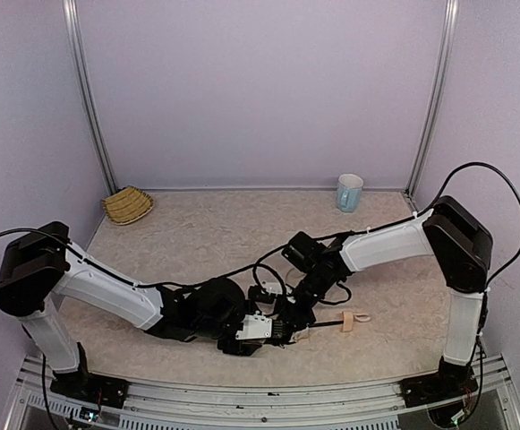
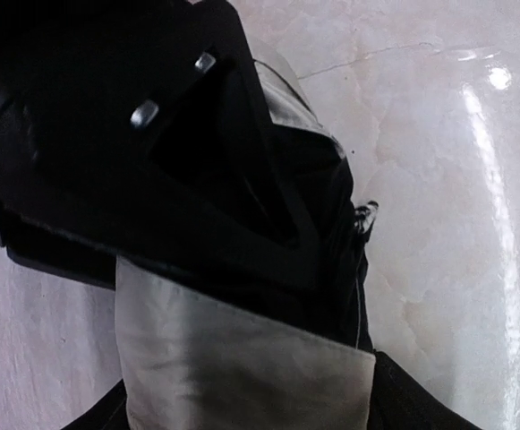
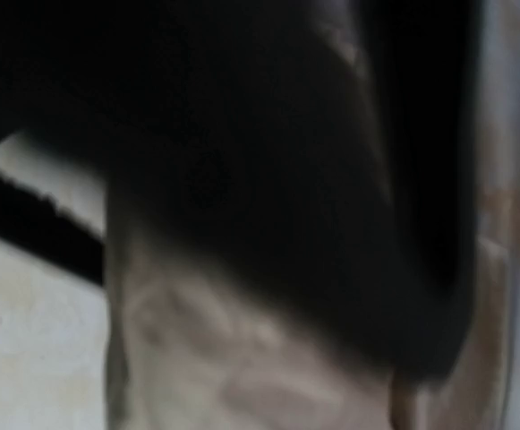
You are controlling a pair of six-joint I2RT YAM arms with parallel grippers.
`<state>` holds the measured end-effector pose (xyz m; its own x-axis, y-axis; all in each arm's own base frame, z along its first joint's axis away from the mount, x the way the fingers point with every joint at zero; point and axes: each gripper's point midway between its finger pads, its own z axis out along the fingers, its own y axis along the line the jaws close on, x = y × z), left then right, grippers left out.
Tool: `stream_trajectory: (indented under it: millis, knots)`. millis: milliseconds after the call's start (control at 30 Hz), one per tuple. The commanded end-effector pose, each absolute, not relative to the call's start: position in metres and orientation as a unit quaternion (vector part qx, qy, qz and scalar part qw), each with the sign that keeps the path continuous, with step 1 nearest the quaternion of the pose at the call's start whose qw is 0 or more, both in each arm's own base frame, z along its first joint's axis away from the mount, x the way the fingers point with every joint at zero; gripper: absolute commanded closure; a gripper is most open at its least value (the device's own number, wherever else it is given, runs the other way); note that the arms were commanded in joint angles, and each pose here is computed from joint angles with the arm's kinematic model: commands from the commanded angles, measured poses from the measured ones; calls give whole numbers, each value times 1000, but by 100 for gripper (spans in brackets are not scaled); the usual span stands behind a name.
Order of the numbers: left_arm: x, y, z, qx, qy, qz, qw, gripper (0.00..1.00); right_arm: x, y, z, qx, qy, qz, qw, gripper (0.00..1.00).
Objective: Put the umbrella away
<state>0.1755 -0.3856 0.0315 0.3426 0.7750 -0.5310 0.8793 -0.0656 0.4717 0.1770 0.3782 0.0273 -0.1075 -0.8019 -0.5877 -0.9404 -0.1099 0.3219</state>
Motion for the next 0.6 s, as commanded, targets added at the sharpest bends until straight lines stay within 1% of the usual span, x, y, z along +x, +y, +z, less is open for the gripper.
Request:
stream_trajectory:
  millis: [0,67,100,167,267,300,467,533,567]
  knots:
    - [156,-377,-4,758,579,-81,290,31,179,341,-20,-629,724,279,38,89]
    - [153,-376,-14,762,583,-82,269,46,186,345,-16,-624,730,274,55,86]
    - [153,-375,-17,764,585,-81,260,53,189,347,-12,-622,731,275,64,83]
    - [150,-372,-25,768,587,-75,243,62,197,351,-4,-614,737,270,87,75]
    - [149,-362,-38,776,587,-51,224,81,210,353,10,-603,745,257,121,61]
    - [149,-359,-41,778,587,-43,220,85,213,353,15,-599,749,252,131,56]
    - [156,-350,-47,776,589,1,226,96,218,353,53,-590,745,255,177,40]
    - [157,-341,-52,776,589,19,226,100,216,349,67,-588,743,256,190,36]
    - [156,-338,-55,777,588,27,225,100,215,346,74,-587,742,257,197,35]
